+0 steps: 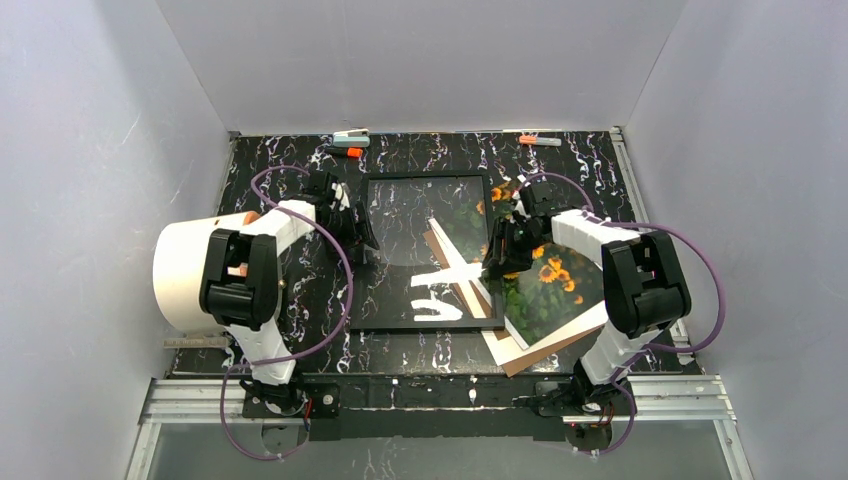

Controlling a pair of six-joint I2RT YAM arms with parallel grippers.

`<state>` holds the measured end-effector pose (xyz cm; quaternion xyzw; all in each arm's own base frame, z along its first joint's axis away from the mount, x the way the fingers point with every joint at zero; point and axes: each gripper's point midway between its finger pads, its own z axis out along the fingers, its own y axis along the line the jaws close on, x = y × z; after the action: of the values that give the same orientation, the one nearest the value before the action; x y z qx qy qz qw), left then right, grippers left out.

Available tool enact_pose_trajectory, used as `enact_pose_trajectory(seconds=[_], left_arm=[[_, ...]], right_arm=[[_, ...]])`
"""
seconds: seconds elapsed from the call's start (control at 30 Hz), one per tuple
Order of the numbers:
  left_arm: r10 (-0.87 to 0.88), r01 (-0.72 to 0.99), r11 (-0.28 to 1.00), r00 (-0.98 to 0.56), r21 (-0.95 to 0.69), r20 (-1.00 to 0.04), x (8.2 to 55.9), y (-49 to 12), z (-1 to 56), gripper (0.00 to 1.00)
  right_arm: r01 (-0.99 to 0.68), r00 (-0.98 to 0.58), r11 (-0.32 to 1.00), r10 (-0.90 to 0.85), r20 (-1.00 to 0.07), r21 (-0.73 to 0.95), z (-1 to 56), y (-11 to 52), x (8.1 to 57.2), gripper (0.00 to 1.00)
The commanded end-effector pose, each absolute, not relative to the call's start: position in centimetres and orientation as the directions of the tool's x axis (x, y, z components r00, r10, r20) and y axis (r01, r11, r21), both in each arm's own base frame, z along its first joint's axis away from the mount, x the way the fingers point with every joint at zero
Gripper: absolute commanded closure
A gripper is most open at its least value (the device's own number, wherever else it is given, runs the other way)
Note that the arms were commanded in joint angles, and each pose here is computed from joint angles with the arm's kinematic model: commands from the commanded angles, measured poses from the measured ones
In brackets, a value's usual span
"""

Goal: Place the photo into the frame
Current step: Move the photo frame to the center of the board.

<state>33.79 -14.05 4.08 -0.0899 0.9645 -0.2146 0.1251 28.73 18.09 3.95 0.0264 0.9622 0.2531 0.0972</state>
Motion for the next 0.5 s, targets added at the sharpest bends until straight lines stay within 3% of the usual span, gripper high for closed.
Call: enact_pose_trajectory(seconds=[0.0, 0.27, 0.47], left_arm=[[-0.244, -0.12, 0.902, -0.934, -0.414, -0.261, 34.1, -13.4, 6.9, 0.29], [-0.27, -0.288, 0.958, -0.903, 0.004, -0.334, 33.2, -5.4, 6.8, 0.18], [-0.259, -0.326, 0.941, -0.87, 0.094, -0.418, 33.9, -3.2, 9.5, 0.1]], right_arm=[[-0.095, -0.973, 0.786, 0.058, -0.225, 0.611, 6.9, 21.9, 29.2, 0.41], [-0.148, -0.967, 0.751, 0.025, -0.253, 0.644, 6.3, 26.4, 30.3, 0.42], [-0.179, -0.962, 0.73, 0.01, -0.272, 0.66, 6.0, 30.2, 31.8, 0.44]])
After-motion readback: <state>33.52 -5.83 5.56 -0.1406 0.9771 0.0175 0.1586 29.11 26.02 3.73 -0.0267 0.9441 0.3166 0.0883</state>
